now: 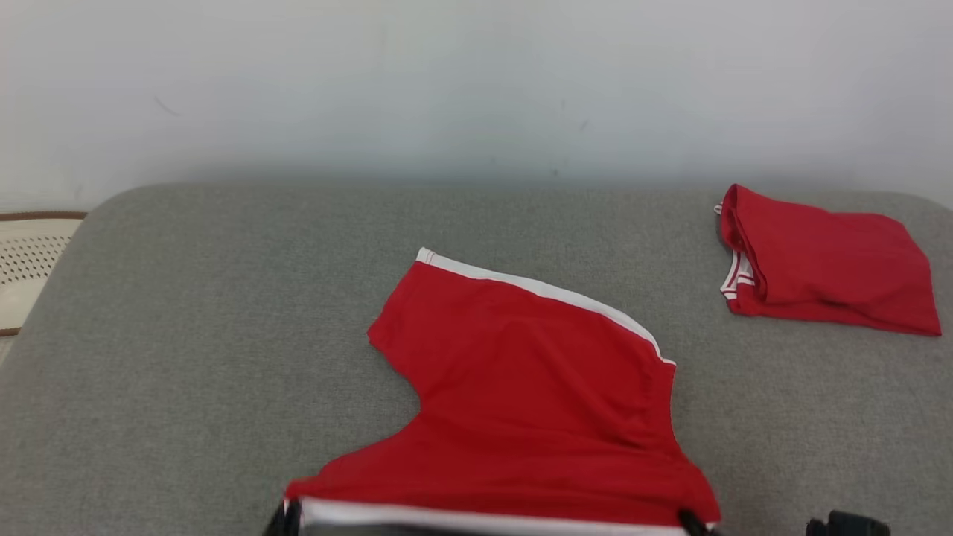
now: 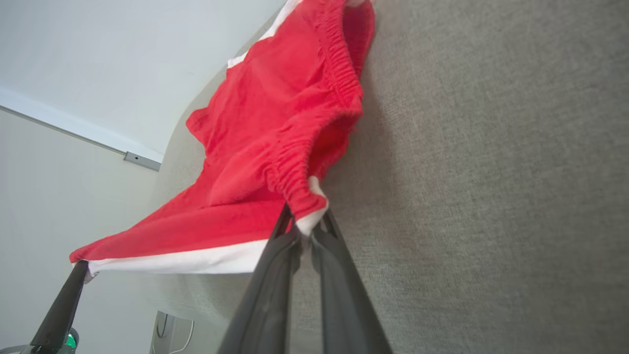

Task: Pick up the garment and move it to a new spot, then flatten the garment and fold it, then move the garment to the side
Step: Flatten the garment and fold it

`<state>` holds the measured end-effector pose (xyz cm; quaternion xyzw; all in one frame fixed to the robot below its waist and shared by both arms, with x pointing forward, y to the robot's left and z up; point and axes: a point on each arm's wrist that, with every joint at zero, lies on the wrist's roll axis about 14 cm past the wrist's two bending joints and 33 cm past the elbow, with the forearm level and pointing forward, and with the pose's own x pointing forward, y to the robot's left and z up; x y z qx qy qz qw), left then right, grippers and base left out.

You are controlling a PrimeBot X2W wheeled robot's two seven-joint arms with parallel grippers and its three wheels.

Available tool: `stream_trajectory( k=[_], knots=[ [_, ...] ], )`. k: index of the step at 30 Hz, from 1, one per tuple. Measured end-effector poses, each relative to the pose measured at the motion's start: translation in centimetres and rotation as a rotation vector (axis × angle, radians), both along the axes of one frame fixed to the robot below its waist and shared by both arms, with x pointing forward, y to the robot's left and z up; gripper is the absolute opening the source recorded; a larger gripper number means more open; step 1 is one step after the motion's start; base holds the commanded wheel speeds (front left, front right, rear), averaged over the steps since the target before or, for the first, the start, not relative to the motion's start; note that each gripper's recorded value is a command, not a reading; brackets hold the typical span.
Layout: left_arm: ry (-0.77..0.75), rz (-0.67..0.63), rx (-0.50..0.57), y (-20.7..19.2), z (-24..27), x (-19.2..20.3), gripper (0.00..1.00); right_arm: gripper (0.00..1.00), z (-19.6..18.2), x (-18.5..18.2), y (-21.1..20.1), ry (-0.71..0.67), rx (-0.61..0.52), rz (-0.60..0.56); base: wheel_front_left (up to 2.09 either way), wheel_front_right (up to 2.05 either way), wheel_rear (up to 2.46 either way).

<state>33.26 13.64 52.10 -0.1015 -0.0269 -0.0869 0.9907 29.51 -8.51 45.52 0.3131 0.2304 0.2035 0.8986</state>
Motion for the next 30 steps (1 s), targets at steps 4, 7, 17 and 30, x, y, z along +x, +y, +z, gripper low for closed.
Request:
stream_trajectory(
  k=[4, 7, 17, 30],
  knots=[
    [-0.121, -0.063, 0.047, -0.7, 3.7, 3.3, 0.00, 0.00, 2.9, 2.3, 0.0, -0.083, 0.064, -0.048, 0.00, 0.00, 0.00],
    [-0.169, -0.110, 0.099, -1.2, 5.4, 5.1, 0.00, 0.00, 3.9, 3.4, 0.1, -0.109, 0.094, -0.065, 0.00, 0.00, 0.00],
    [-0.222, -0.316, 0.261, -5.1, 9.1, 14.9, 0.00, 0.00, 5.9, 10.6, -1.2, -0.181, 0.115, -0.154, 0.00, 0.00, 0.00],
    [-0.019, -0.413, 0.371, -8.9, 2.0, 26.7, 0.00, 0.00, 2.6, 17.2, -4.0, -0.115, 0.075, -0.256, 0.00, 0.00, 0.00]
  ],
)
